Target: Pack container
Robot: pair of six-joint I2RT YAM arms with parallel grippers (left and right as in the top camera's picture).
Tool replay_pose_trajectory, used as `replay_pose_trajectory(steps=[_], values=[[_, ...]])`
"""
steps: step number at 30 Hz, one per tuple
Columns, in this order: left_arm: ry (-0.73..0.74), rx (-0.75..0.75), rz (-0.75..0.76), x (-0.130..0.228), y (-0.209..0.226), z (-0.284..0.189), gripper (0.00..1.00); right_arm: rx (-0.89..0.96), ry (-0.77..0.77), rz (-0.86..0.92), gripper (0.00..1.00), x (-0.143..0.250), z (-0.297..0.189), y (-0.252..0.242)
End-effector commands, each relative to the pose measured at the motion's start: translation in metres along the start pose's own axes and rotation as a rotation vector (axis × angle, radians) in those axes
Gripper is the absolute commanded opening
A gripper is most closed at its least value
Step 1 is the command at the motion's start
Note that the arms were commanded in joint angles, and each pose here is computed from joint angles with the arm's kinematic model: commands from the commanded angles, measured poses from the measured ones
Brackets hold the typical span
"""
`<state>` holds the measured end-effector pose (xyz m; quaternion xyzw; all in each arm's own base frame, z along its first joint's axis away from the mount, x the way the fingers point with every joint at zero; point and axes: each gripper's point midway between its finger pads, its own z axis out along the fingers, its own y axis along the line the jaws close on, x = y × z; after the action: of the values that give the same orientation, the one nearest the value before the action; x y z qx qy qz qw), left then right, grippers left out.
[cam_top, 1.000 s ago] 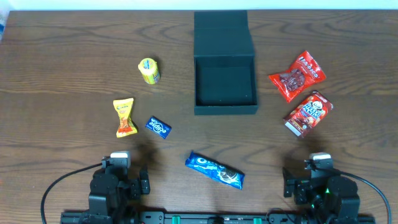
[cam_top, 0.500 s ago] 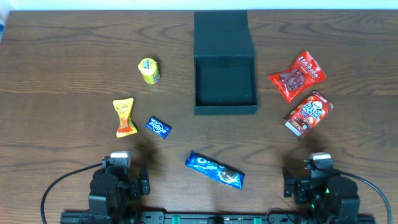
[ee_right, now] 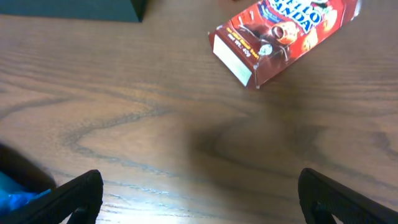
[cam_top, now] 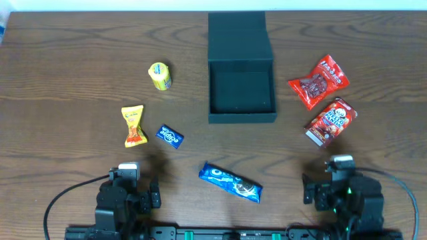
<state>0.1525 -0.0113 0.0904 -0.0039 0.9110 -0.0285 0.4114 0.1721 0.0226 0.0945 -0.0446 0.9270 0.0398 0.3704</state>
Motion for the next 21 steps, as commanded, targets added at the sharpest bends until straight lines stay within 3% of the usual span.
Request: replay_pose_trajectory(steps=[1,12,21], values=[[0.053,-0.005,0.014,0.016,0.001,0.007,0.95,0.007,-0.007,0.001,0.99,-0.035,-0.009,-0.002],[0.053,-0.005,0.014,0.016,0.001,0.007,0.95,-0.037,-0.059,0.027,0.99,-0.182,-0.027,0.006],[0.053,-0.005,0.014,0.016,0.001,0.007,0.95,-0.133,0.039,0.144,0.99,-0.216,-0.01,0.022]])
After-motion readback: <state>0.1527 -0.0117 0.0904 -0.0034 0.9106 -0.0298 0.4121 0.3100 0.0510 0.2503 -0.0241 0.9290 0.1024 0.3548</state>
